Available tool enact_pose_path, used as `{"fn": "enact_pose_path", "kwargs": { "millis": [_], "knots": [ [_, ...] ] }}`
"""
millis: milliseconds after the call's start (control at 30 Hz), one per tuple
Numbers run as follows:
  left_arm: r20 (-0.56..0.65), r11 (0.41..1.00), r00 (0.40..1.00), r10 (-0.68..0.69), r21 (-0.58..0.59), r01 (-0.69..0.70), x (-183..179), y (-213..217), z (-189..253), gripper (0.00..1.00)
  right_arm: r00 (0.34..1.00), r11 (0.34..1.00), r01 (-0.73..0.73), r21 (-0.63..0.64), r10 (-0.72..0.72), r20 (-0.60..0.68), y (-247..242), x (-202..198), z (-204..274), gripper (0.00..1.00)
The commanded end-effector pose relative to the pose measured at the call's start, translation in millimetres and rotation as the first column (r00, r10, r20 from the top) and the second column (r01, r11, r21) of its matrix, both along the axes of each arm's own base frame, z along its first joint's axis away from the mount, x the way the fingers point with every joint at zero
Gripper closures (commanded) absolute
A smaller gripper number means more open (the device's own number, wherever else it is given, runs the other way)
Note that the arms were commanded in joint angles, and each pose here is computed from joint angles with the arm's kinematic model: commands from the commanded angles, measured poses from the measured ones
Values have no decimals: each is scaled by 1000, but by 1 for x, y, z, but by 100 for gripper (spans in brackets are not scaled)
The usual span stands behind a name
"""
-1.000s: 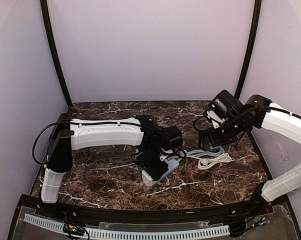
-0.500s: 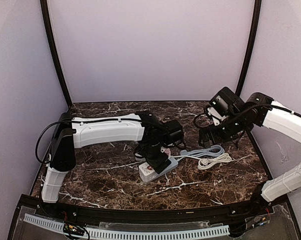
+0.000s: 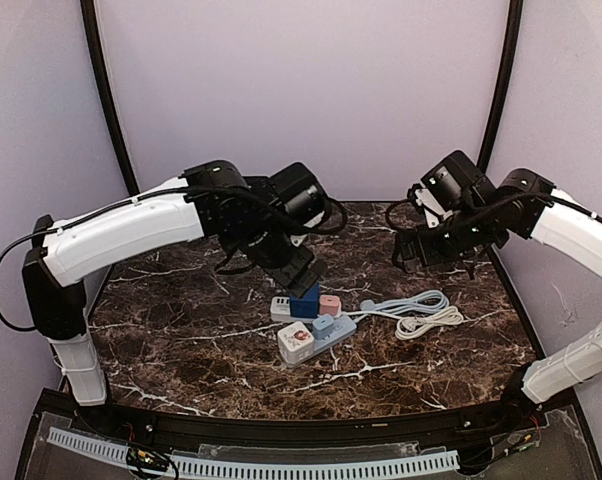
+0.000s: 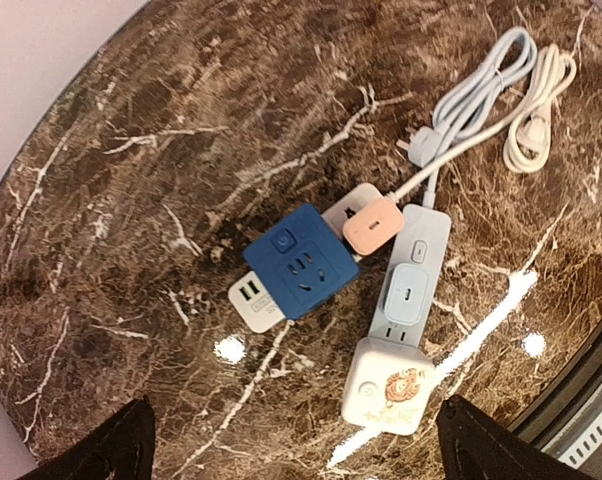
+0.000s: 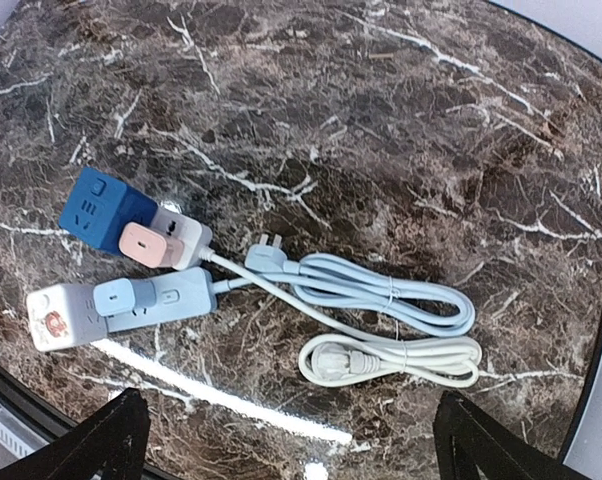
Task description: Insert the plug
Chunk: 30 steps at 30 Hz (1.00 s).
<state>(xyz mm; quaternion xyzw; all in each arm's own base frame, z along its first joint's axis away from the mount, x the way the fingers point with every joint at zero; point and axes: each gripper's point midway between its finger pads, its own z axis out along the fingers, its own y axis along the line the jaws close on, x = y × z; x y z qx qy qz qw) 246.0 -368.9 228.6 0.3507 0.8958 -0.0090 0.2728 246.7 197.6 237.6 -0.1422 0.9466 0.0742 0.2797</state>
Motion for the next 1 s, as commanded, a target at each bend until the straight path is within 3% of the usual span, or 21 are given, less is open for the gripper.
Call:
{"fn": "enact_pose_path", "kwargs": {
  "millis": [0,233,433,633,967],
  "knots": [
    [122,997,991,58,-53,-51,17,37,44,1,991,996,4,86,-16,135,11,22,37,1],
    [196,976,963,186,-147,-159,42,102,70,1,953,973,-10,230,-60,296,21,36,87,1],
    [261,962,928,266,-134,-238,54,154,74,1,902,946,3,325,-143,408,20,48,123,1],
    [282,923,879,384,-148,-356,65,209,72,1,857,935,127,332,-272,438,4,63,130,1],
    [341,808,736,585,-157,-568,68,303,55,1,777,895,293,336,-427,462,-20,77,128,1]
  ]
}}
